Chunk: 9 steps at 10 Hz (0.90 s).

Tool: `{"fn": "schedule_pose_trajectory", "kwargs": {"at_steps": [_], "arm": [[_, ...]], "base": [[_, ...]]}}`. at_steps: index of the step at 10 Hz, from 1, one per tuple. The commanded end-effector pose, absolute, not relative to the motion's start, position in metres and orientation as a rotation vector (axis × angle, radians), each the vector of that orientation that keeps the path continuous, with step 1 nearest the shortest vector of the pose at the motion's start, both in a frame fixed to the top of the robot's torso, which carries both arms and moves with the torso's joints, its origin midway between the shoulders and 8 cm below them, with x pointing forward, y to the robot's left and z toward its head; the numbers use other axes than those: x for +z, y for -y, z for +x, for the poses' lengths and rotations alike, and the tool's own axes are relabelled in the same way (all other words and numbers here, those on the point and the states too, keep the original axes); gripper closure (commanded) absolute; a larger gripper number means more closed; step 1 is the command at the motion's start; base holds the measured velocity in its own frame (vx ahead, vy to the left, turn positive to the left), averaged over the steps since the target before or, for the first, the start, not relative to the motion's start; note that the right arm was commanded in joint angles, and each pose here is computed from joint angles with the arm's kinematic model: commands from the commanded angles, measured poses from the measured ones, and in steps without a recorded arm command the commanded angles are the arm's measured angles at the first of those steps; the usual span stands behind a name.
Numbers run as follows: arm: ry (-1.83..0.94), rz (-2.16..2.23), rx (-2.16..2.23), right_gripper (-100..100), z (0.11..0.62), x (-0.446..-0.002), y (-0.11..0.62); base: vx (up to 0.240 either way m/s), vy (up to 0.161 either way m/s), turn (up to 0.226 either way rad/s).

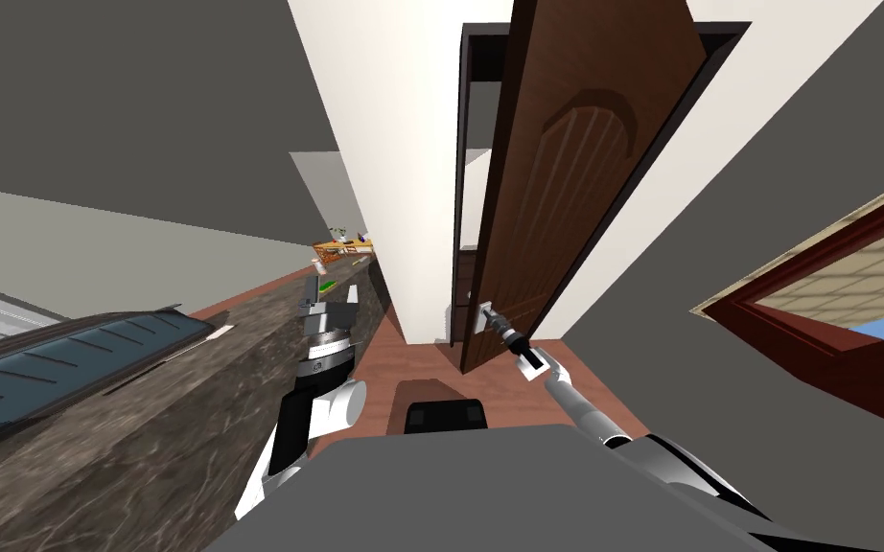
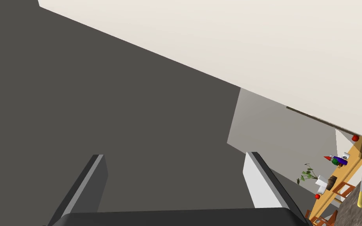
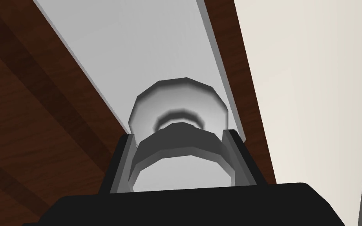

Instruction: Pull the door open

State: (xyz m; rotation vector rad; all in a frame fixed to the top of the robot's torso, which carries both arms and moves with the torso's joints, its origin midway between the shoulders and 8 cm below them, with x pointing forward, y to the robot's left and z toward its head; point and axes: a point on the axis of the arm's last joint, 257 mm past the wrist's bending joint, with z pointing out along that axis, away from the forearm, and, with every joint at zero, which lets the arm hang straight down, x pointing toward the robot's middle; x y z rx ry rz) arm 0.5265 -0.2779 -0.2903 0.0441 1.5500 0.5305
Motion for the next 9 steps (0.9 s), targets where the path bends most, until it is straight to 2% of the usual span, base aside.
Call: {"fn": "schedule_pose_trajectory", "kwargs": {"at_steps": [1,9], "arm": [[-1.541,0.113,0.585,100,0.5283,-0.2877,0.2767],[-1.497,0.39,0.795,100,0.5329,-0.2831,0.2748]], "base": [[-0.073,-0.072,0.101],[-0.053,-0.054,0.076]]}}
